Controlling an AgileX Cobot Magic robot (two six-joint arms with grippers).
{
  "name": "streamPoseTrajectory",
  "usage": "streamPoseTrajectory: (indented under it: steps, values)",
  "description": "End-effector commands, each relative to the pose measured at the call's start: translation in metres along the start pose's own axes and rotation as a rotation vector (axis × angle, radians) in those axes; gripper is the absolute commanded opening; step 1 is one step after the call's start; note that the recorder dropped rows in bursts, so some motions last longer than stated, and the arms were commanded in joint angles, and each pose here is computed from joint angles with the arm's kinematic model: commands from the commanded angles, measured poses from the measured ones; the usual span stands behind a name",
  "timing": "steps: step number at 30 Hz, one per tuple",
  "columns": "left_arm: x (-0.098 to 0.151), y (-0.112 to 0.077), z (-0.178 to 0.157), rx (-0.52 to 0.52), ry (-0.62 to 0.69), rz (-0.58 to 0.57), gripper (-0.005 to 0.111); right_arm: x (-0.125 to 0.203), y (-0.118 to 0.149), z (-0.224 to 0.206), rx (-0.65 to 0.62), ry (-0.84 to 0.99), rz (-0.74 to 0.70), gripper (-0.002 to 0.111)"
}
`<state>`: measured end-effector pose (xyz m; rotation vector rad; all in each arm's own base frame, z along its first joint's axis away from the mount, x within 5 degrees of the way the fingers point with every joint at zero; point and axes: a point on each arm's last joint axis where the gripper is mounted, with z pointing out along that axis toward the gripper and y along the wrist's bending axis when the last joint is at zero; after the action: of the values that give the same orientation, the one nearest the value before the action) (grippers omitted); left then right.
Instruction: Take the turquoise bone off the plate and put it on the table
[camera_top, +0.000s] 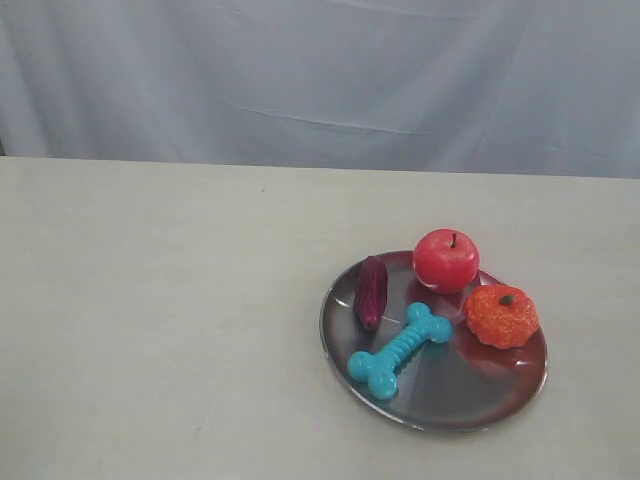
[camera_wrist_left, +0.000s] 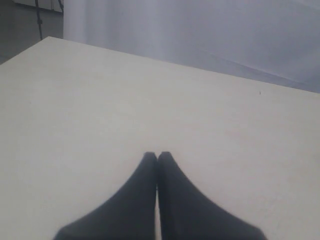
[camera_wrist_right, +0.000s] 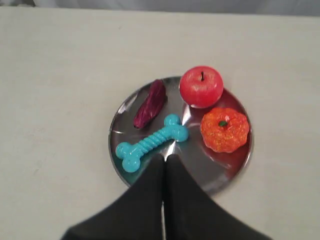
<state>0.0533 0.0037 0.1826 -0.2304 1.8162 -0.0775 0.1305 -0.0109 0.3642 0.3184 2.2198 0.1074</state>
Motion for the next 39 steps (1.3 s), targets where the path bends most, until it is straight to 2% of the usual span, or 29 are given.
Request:
streamPoseTrajectory:
  steps: [1,6,11,16,20,25,39]
  values:
    - [0.000,0.000,0.000,-0.006,-0.005,0.003,0.000,-0.034,0.003,0.041,0.032,0.156,0.059,-0.001]
    - [0.000,0.000,0.000,-0.006,-0.005,0.003,0.000,-0.070,0.007,0.088,0.070,0.269,0.200,-0.001]
    - [0.000,0.000,0.000,-0.006,-0.005,0.003,0.000,-0.084,0.008,0.140,0.125,0.393,0.327,-0.001]
    - [0.000,0.000,0.000,-0.006,-0.005,0.003,0.000,-0.070,0.027,0.192,0.178,0.463,0.265,-0.001]
    - [0.000,0.000,0.000,-0.006,-0.005,0.003,0.000,-0.054,0.051,0.222,0.210,0.473,0.233,-0.001]
    - [0.000,0.000,0.000,-0.006,-0.005,0.003,0.000,-0.028,0.072,0.250,0.240,0.532,0.258,0.000]
    - [0.000,0.000,0.000,-0.006,-0.005,0.003,0.000,0.004,0.058,0.271,0.376,0.589,0.262,0.002]
